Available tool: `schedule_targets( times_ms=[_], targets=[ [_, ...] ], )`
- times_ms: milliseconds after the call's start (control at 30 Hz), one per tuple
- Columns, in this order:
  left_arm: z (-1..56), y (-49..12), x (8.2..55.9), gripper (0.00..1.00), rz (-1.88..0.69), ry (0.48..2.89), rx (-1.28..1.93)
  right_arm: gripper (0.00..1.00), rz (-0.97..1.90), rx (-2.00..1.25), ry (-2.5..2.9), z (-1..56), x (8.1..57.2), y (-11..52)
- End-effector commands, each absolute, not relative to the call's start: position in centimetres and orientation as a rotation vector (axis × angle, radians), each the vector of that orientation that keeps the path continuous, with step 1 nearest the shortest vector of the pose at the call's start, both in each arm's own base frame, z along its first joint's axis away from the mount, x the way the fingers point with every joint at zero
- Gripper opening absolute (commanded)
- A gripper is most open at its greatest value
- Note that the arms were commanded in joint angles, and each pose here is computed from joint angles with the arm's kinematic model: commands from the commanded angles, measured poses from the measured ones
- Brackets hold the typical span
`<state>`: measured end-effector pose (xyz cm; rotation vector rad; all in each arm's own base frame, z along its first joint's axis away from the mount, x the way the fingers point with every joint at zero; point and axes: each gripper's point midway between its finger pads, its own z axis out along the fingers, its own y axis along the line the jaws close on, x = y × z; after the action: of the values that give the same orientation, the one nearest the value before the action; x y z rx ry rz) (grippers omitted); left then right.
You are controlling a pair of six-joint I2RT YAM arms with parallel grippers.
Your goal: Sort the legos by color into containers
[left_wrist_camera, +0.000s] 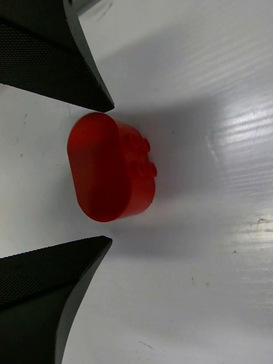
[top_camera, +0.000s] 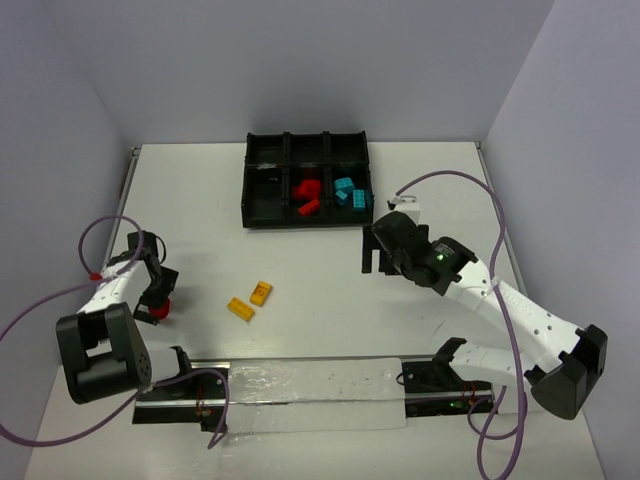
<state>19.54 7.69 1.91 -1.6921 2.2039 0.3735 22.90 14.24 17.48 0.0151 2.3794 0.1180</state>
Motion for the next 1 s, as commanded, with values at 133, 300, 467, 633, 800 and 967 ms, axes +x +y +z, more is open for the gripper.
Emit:
schedule_targets(
  times_ms=[133,300,467,633,800,967],
  targets=[
    [1.6,6.8,23.8,0.99,0.188,2.239,-1.561,0.99,0.105,0.032,2.342,18.9,23.4,14.8],
    [2.3,5.2,27.0,0.99,0.058,2.27,-1.43,0.99,0.112,0.023,2.353,18.8,23.4,15.6],
    [2.7,2.1,29.5,0.99,0.06,2.379,-1.237,0.99,0.122,0.035,2.341,19.2,23.3,16.0],
    [3.8,-1.4,32.0,0.99,0.015,2.446,-1.058,0.99,0.121,0.067,2.325,19.5,23.0,15.7],
    [6.3,-2.7,33.2,0.99,-0.016,2.449,-0.974,0.99,0.127,0.107,2.306,19.7,22.4,15.0],
    [9.5,-1.9,32.6,0.99,0.014,2.41,-0.981,0.99,0.116,0.132,2.293,19.4,22.2,14.4]
  ],
)
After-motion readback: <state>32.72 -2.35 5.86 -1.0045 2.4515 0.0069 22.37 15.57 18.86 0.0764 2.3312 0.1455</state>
